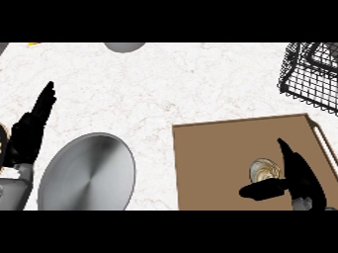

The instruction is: Pick the cupcake from the tray and place it in the tiered basket

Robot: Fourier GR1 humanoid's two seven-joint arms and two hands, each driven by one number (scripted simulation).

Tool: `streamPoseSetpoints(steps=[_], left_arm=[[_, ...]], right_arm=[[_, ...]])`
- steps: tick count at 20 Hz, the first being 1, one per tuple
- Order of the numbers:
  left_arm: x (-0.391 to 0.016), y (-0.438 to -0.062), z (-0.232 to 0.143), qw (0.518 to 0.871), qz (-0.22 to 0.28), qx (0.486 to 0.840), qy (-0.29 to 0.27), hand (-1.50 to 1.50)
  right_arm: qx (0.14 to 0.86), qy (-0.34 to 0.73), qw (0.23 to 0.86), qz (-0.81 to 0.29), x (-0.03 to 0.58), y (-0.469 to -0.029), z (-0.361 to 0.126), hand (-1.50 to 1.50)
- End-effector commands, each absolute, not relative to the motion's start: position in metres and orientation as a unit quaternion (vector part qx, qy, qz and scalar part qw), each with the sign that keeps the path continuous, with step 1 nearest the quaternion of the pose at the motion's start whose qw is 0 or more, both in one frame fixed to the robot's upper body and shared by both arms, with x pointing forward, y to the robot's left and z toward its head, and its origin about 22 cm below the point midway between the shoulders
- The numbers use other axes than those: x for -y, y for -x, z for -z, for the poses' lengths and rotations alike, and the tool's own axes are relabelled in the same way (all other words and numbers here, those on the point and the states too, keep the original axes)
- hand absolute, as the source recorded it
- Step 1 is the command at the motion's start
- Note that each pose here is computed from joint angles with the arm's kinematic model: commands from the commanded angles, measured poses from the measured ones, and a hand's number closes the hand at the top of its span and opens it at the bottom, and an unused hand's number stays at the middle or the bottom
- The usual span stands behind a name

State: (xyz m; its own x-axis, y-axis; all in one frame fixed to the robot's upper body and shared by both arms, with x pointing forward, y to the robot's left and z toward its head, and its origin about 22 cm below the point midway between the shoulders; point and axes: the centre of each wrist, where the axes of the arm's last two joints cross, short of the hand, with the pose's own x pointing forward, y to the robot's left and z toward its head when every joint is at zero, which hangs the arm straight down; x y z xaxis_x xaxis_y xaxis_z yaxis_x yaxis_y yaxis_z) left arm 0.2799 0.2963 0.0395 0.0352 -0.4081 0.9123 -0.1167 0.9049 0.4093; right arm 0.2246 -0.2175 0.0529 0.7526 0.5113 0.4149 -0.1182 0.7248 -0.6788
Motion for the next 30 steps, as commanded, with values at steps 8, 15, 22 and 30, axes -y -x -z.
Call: streamPoseSetpoints(steps=[8, 15, 22, 30], left_arm=[[-0.301, -0.287, -0.037, 0.689, 0.100, 0.692, -0.191, 0.00], [-0.299, -0.268, -0.034, 0.697, 0.108, 0.683, -0.192, 0.00], [-0.307, -0.287, -0.036, 0.689, 0.109, 0.690, -0.193, 0.00], [-0.283, -0.288, -0.044, 0.686, 0.123, 0.697, -0.170, 0.00]], right_arm=[[0.227, 0.319, 0.878, -0.274, 0.199, -0.243, -0.041, 1.50], [0.256, 0.299, 0.899, -0.192, 0.198, -0.229, -0.047, 1.50], [0.338, 0.341, 0.854, -0.198, 0.159, -0.282, -0.079, 1.50], [0.498, 0.423, 0.737, -0.173, 0.109, -0.370, -0.131, 1.50]])
